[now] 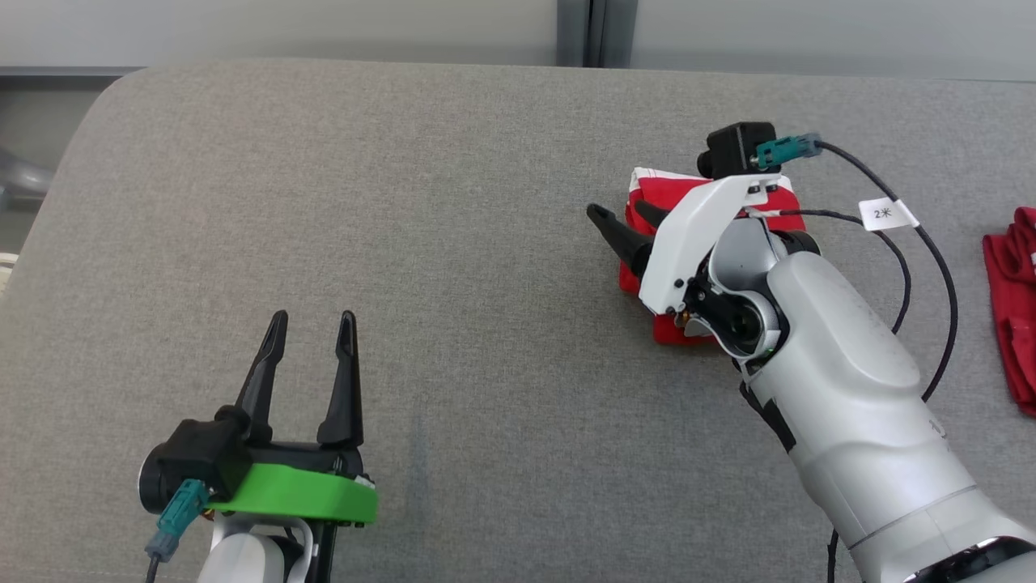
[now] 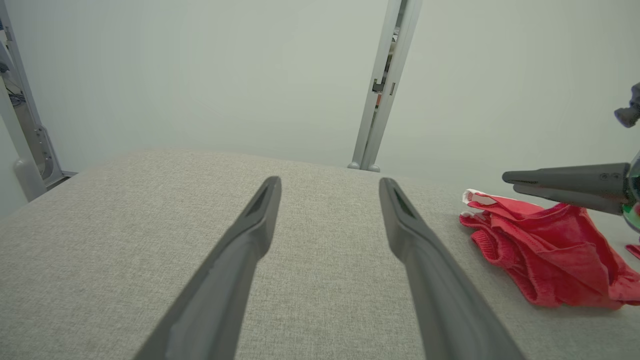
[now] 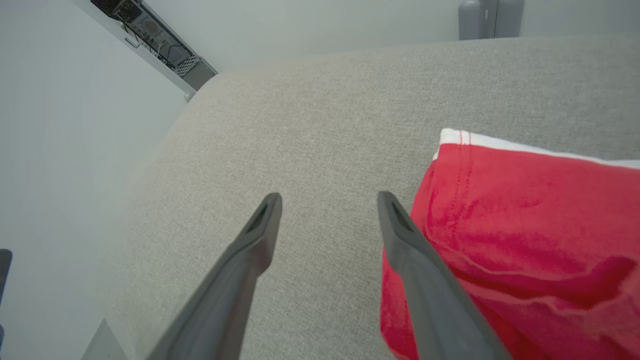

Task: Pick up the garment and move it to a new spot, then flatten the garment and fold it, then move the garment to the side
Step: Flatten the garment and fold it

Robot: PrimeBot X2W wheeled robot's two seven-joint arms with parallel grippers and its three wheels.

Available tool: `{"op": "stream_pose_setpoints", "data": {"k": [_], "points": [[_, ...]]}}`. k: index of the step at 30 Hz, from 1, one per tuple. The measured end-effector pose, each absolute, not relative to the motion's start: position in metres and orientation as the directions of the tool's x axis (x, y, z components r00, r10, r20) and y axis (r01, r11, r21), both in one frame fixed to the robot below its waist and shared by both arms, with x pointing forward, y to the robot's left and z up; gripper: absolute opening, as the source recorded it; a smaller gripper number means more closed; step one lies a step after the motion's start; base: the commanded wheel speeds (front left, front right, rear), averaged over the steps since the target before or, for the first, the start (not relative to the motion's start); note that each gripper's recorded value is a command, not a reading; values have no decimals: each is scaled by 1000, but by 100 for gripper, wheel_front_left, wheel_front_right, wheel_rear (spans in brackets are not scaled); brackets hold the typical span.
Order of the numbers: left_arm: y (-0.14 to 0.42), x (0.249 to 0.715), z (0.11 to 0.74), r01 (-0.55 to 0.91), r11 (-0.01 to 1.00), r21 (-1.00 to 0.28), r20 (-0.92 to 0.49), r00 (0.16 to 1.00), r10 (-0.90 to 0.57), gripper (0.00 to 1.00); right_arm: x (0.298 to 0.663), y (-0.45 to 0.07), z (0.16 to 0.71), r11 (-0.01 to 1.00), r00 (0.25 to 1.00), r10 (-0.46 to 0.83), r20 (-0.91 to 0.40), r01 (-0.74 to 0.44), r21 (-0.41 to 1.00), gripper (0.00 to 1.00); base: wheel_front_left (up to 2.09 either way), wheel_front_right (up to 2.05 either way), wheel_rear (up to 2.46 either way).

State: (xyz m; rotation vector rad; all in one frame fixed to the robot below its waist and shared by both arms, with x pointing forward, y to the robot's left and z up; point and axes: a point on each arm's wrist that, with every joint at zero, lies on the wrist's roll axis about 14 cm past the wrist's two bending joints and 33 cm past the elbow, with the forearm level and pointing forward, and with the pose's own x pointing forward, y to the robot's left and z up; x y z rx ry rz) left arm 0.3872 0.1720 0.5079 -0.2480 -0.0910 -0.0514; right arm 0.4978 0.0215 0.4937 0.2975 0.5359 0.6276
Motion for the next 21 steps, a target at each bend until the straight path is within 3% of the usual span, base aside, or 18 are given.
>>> {"op": "stream_pose_setpoints", "data": {"k": [6,13,14,16,21], "points": [[168,383,511,77,968,-240,106,993,-52,100,509,3,561,745,780,606,-157,-487,456,100,0,0,0],[158,381,518,111,964,-242,128,988,-81,100,522,-112,553,921,926,336,-172,-285,265,100,0,0,0],[157,381,519,113,964,-242,129,988,-84,100,522,-125,548,939,936,300,-186,-256,231,76,0,0,0],[156,381,519,117,963,-242,130,988,-88,100,520,-147,527,956,941,243,-236,-191,221,0,0,0,0],[154,385,513,121,963,-242,116,989,-95,100,516,-156,483,974,907,208,-365,-159,159,0,0,0,0]]}}
